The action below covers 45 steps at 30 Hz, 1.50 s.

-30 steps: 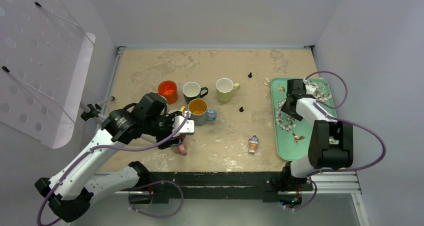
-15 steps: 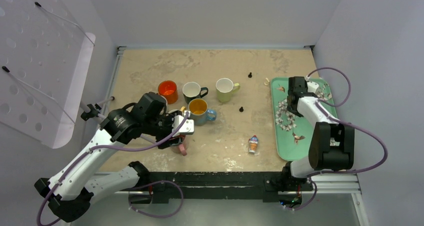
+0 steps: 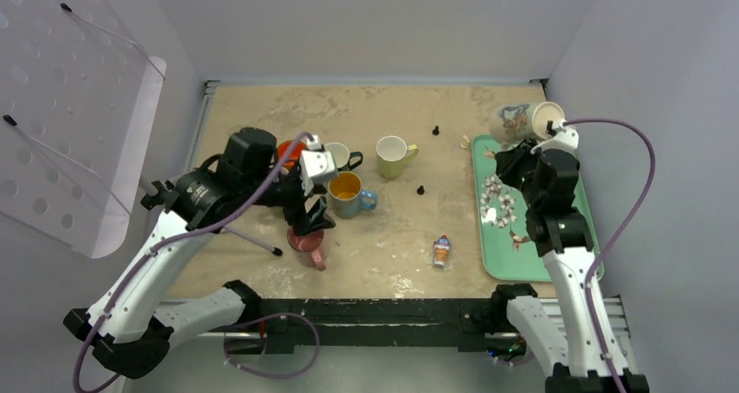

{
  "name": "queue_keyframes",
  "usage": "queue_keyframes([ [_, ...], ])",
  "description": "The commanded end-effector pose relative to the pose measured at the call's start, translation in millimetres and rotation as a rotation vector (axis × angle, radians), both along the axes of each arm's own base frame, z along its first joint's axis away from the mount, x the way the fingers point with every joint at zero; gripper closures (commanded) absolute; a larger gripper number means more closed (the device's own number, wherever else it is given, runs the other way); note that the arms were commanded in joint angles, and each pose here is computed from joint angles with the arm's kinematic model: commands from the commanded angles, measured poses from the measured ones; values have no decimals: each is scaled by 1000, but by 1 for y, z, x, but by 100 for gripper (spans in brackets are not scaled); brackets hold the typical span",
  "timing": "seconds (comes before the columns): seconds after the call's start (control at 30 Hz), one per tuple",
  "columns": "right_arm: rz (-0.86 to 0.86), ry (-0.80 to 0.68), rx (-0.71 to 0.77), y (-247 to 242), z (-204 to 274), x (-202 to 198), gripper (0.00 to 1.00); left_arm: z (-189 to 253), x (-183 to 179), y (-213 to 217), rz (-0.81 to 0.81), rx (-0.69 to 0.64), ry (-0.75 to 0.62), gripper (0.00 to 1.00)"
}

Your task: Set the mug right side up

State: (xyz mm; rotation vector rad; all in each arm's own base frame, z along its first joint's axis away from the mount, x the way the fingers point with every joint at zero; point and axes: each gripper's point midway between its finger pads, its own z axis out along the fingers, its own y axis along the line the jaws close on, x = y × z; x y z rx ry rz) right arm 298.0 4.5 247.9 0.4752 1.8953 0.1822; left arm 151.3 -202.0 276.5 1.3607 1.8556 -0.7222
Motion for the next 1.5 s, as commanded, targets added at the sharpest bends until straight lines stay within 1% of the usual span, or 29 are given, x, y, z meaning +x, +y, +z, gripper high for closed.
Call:
queue_keyframes([
  [0.0, 345, -407, 87, 68, 115, -16, 100, 105, 2, -40, 14, -402, 103, 19],
  [0.07, 485, -517, 129, 94, 147, -37, 100, 130, 2, -53, -10, -502, 153, 16],
  [0.1, 550, -573, 153, 105, 162, -49, 100, 137, 1, -60, -31, -540, 199, 16],
  [0.2, 700, -677, 226, 130, 191, -76, 100, 152, 7, -78, -64, -609, 324, 15],
  [0.27, 785, -694, 262, 143, 197, -87, 100, 157, 17, -87, -68, -637, 359, 14],
  [0.37, 884, -731, 329, 160, 200, -103, 100, 163, 30, -99, -72, -667, 368, 14],
  [0.57, 966, -766, 409, 183, 211, -114, 100, 182, 42, -122, -120, -730, 443, 10],
  [0.67, 994, -735, 421, 201, 208, -108, 100, 190, 46, -125, -127, -730, 430, 10],
  [0.77, 1043, -710, 429, 222, 205, -109, 100, 192, 45, -123, -128, -720, 403, 14],
  [0.87, 1054, -680, 400, 236, 204, -105, 100, 192, 44, -120, -123, -713, 386, 25],
  [0.93, 1041, -685, 387, 238, 206, -102, 100, 194, 44, -117, -122, -713, 364, 37],
  [1.0, 1068, -698, 390, 241, 207, -106, 100, 196, 46, -114, -110, -712, 346, 56],
  [1.03, 1082, -699, 397, 243, 206, -108, 100, 196, 47, -114, -106, -711, 349, 67],
  [1.1, 1102, -685, 400, 247, 203, -108, 100, 196, 45, -116, -120, -711, 388, 87],
  [1.13, 1105, -666, 395, 250, 199, -105, 100, 195, 44, -118, -133, -713, 413, 100],
  [1.2, 1086, -628, 383, 253, 193, -97, 100, 192, 45, -119, -122, -714, 439, 100],
  [1.23, 1073, -602, 371, 253, 188, -93, 94, 188, 47, -118, -102, -705, 437, 100],
  [1.27, 1022, -570, 352, 248, 184, -84, 71, 183, 51, -116, -62, -690, 420, 100],
  [1.3, 917, -520, 319, 238, 176, -69, 47, 176, 58, -113, -7, -663, 389, 100],
  [1.33, 824, -461, 288, 227, 165, -56, 30, 167, 66, -109, 47, -625, 340, 100],
  [1.37, 741, -410, 252, 214, 153, -45, 20, 161, 75, -104, 93, -592, 266, 100],
  [1.4, 679, -363, 226, 203, 142, -38, 15, 153, 85, -96, 146, -553, 196, 100],
  [1.47, 587, -279, 185, 181, 118, -27, 11, 141, 107, -80, 259, -477, 65, 100],
])
